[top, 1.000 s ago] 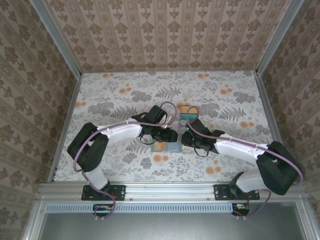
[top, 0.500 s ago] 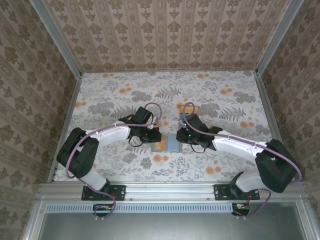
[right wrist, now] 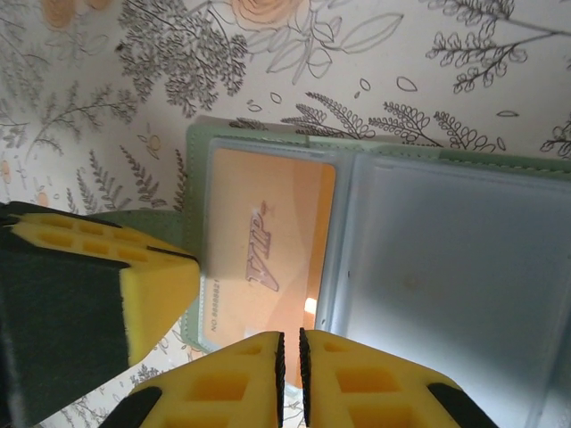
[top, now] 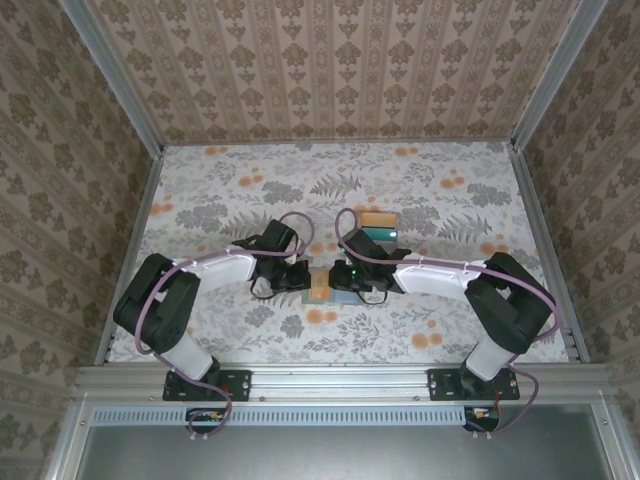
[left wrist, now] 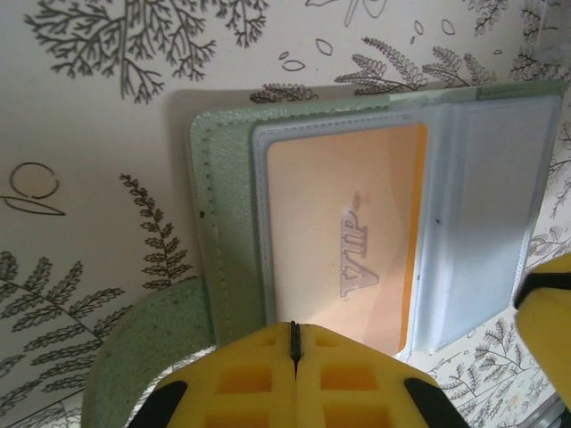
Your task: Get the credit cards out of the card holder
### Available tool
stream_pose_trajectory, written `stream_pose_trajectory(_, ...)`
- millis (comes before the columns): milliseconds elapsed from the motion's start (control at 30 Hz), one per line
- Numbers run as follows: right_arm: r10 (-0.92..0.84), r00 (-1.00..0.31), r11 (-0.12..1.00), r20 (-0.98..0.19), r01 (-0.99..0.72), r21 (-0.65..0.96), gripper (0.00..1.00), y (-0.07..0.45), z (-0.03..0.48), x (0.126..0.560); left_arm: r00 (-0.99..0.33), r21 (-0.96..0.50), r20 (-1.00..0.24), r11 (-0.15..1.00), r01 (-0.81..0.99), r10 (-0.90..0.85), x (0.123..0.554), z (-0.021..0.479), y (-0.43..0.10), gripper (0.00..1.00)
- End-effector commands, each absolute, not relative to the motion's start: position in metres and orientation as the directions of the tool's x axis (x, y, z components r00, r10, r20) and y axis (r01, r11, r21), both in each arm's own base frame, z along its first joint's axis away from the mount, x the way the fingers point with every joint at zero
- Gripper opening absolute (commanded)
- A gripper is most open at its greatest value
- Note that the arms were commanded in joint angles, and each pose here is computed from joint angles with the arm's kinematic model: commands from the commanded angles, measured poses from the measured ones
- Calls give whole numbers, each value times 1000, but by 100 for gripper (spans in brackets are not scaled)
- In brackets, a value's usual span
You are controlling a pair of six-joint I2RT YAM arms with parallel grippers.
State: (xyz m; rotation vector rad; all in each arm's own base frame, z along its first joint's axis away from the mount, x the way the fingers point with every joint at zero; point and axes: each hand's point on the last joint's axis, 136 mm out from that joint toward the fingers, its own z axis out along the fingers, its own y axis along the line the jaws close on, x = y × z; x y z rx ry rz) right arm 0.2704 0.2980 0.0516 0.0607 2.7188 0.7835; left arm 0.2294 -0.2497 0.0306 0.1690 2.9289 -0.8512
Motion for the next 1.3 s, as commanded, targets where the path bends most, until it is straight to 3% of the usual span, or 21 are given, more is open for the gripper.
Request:
stream_pose_trajectory(0, 132, -960, 823, -248, -33, 568, 16, 313, 54, 272, -994, -503, -85, 858, 101, 68, 227, 19, -241, 0)
stream_pose_trajectory(1267, 173, -979, 861, -109, 97, 498, 18, 302, 10, 265, -997, -501, -49, 862, 80, 64, 219, 10, -239, 0)
